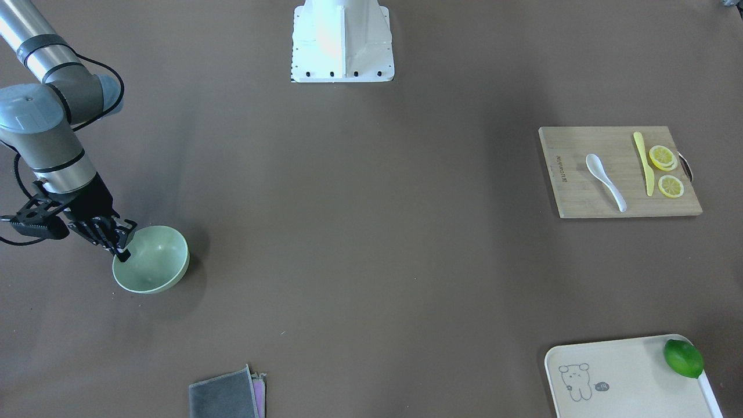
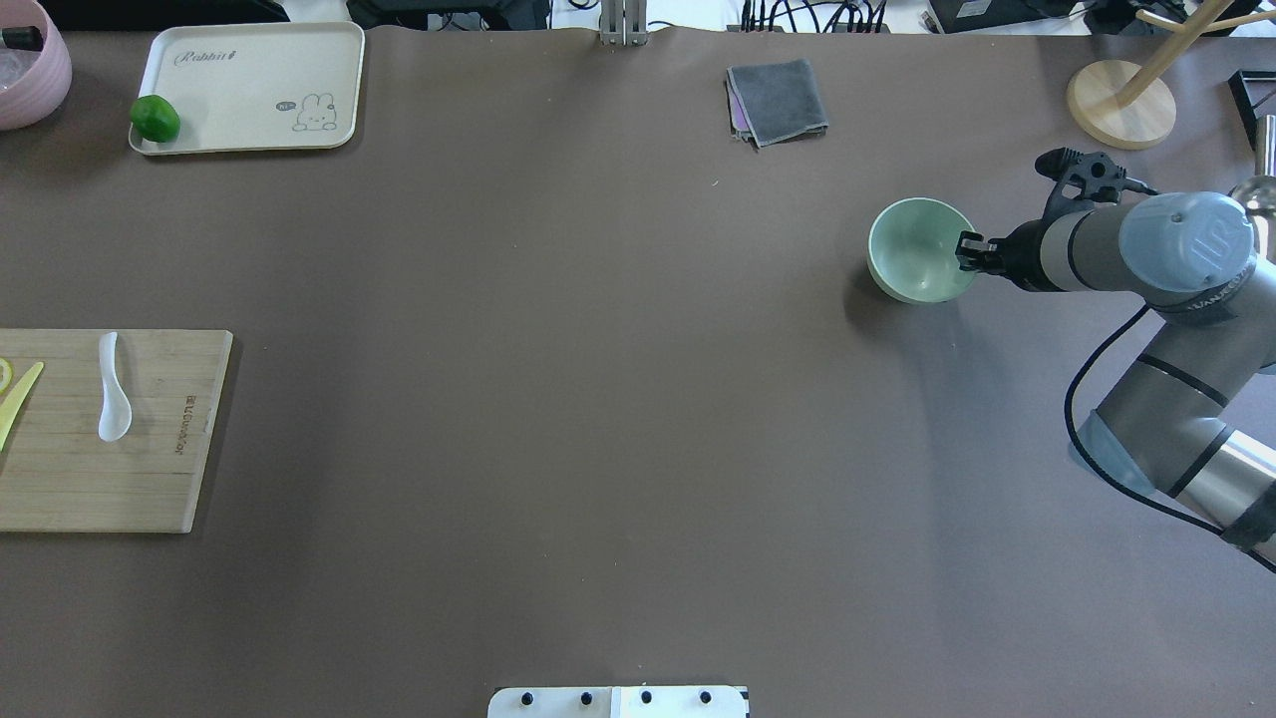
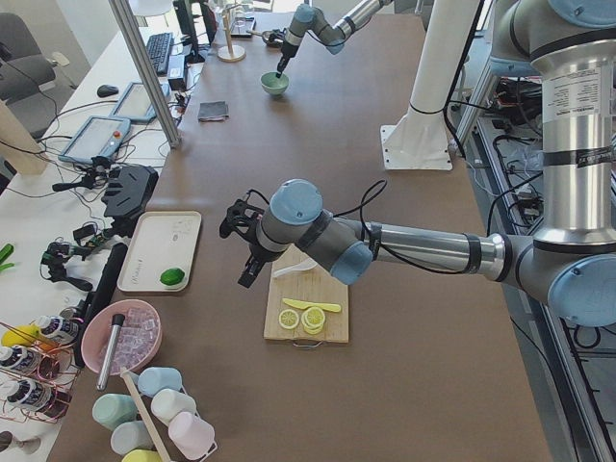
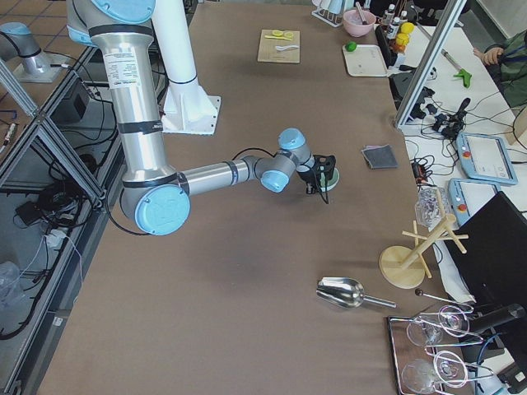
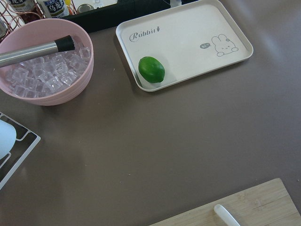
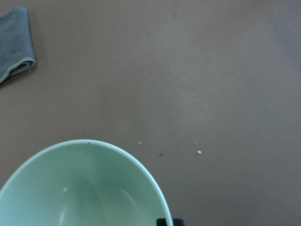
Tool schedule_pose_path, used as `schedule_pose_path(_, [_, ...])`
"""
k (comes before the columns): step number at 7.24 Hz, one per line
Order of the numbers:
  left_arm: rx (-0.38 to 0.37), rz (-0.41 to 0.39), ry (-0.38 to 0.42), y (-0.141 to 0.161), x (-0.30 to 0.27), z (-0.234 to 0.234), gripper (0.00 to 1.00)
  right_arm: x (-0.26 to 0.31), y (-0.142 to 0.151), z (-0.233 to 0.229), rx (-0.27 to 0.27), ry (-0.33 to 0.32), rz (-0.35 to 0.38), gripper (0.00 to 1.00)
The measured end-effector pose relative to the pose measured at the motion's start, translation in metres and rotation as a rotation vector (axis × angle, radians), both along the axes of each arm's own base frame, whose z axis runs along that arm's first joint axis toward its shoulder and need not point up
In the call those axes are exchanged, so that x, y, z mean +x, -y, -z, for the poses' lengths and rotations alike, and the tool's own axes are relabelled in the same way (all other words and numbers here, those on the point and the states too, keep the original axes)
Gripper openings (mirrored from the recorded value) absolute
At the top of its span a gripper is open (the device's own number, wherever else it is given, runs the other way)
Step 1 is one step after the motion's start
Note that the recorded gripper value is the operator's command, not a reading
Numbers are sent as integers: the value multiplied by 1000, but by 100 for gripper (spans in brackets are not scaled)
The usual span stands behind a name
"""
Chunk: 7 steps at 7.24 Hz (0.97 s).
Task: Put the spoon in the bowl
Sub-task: 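Grip the bowl rim with the right gripper and drag it toward table center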
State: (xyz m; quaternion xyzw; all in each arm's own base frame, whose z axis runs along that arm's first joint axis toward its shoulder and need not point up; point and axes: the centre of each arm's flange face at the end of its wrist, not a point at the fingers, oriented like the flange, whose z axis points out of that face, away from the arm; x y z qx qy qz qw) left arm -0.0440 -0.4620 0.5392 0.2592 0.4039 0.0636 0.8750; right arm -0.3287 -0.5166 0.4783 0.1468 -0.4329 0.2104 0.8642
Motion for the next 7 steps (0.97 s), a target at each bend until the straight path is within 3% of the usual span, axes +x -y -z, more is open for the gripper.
schedule_pose_path(1, [0, 0, 0, 0, 0, 0, 99, -18, -2, 32, -21, 30, -9, 0])
schedule_pose_path(3, [-4, 0, -2, -1, 0, -1, 99, -104, -23, 140, -114, 42, -37, 0])
schedule_pose_path(5, [-8, 1, -3, -2, 0, -2, 99, -202, -80, 239, -202, 46, -47, 0])
schedule_pose_path(6, [-9, -3, -8, -2, 1, -2, 99, -238, -105, 265, -230, 33, -35, 19])
schedule_pose_path(7, [-10, -10, -17, -3, 2, -1, 98, -266, -122, 275, -239, 17, -23, 66])
